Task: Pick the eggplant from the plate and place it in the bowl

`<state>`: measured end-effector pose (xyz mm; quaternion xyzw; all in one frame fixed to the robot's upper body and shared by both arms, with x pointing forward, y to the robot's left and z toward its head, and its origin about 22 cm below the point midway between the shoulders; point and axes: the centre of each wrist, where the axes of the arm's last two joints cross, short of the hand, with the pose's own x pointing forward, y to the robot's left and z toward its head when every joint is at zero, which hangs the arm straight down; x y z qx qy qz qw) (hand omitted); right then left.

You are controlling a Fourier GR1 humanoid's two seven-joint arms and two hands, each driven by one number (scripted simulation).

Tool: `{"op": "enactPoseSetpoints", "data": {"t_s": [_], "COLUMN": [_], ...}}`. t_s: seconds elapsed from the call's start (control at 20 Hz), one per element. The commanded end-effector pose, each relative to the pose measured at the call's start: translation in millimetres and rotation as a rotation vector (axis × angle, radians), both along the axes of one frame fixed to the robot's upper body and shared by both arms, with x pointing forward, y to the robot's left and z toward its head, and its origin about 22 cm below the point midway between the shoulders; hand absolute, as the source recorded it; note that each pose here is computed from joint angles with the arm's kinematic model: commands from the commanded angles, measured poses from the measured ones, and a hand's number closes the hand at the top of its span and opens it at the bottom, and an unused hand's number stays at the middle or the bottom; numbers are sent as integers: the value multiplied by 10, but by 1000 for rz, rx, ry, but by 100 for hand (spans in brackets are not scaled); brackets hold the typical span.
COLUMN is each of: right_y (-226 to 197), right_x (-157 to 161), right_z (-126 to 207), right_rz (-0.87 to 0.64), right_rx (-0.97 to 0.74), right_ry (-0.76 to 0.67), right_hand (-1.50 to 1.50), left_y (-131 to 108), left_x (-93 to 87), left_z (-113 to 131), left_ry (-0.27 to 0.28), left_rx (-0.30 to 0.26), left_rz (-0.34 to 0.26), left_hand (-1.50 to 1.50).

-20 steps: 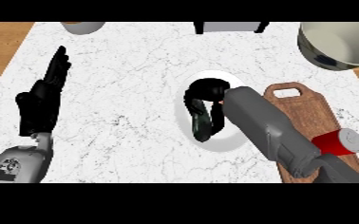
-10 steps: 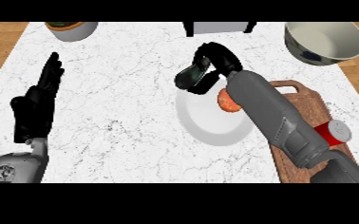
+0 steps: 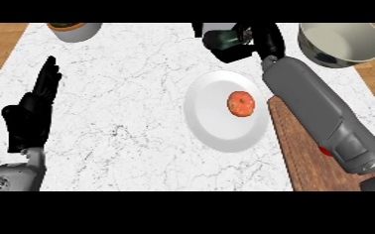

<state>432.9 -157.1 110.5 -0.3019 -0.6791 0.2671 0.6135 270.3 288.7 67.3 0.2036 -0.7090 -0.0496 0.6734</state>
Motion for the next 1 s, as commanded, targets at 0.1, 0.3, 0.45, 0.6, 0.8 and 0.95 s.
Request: {"op": "enactPoseSetpoints", "data": {"t_s": [0.1, 0.3, 0.45, 0.6, 0.8, 0.95], "right_y": [-595, -1234, -1611, -2147, -2488, -2534], "right_x": [-179, -212, -295, -355, -325, -333], "right_z": [358, 526, 404, 396, 409, 97], "right_rz": [-161, -294, -336, -384, -457, -503], "right_rx": [62, 89, 115, 147, 44, -45], "right_ry": [-66, -140, -174, -210, -257, -269], "right_hand": [150, 150, 150, 150, 150, 150], "left_y": [-200, -201, -247, -228, -223, -383], "left_x": [86, 127, 101, 4, 197, 246], "left_z": [-5, -36, 118, 114, 138, 143], "left_ry": [-10, -28, -32, -45, -40, -41], "left_rx": [-11, 9, -13, -15, -6, -21], "left_rz": [-14, -63, -83, -101, -94, -120], "left_hand": [0, 0, 0, 0, 0, 0]}}
